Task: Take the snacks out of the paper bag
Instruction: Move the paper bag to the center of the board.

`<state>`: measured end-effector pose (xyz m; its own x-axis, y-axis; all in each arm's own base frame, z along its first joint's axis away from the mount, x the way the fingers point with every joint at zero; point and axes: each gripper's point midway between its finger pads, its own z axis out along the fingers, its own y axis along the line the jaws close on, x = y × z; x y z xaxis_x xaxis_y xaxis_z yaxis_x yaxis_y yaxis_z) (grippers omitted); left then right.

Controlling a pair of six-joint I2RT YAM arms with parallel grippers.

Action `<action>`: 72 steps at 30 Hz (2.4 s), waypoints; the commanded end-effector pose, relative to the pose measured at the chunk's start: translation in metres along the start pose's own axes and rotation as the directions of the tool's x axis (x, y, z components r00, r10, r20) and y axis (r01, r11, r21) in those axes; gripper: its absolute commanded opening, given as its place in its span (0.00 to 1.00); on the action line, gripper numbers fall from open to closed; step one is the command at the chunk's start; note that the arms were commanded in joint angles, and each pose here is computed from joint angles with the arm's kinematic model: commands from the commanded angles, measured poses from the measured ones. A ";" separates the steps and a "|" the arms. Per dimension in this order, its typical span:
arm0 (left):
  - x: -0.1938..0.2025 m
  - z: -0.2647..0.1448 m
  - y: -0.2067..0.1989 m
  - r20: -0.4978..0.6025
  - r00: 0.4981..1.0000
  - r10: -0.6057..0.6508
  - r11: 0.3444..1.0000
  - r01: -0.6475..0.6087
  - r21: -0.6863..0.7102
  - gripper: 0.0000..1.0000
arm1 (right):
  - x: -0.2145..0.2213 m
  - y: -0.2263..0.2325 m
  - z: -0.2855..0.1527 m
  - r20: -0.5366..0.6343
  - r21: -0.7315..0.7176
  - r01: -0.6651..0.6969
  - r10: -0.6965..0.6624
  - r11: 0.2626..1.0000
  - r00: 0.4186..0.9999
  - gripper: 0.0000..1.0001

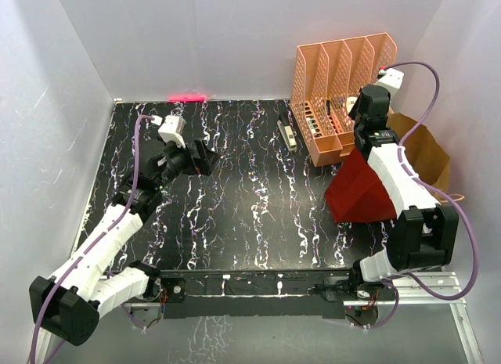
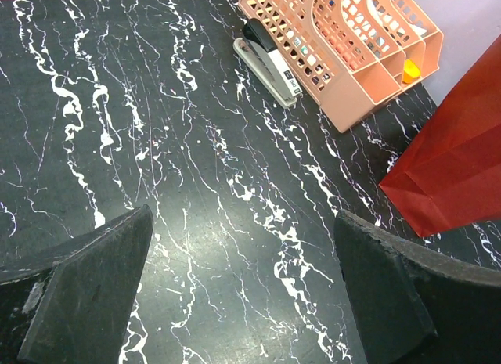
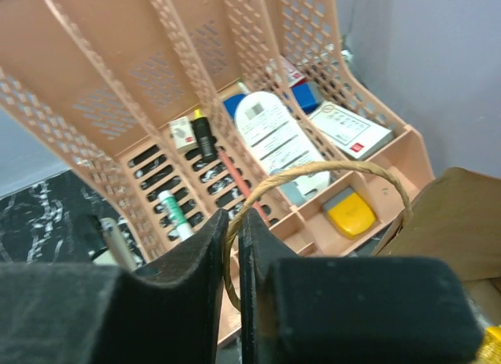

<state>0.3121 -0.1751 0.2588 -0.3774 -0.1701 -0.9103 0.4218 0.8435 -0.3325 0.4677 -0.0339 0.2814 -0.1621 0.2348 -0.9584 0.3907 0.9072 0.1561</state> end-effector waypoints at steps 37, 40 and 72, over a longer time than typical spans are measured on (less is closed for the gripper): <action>0.005 0.003 0.001 -0.013 1.000 0.026 0.999 -0.026 -0.018 0.98 | -0.025 0.077 -0.240 -0.227 -0.759 -0.199 0.034 0.619 0.973 0.07; 0.005 0.003 0.003 -0.014 1.000 0.028 0.999 -0.028 -0.027 0.98 | -0.033 0.076 -0.251 -0.209 -0.773 -0.189 0.037 0.605 0.977 0.07; 0.000 0.005 -0.005 -0.047 0.999 0.018 1.000 -0.018 0.001 0.98 | -0.002 0.134 -0.294 -0.247 -0.849 -0.158 -0.114 0.505 0.962 0.83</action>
<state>0.3170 -0.1674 0.2272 -0.4312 -0.0822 -0.8985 0.3733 0.8904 -0.2606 0.2541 0.2267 0.3444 -0.5719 0.1990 -0.7958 -0.5924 0.5708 0.5685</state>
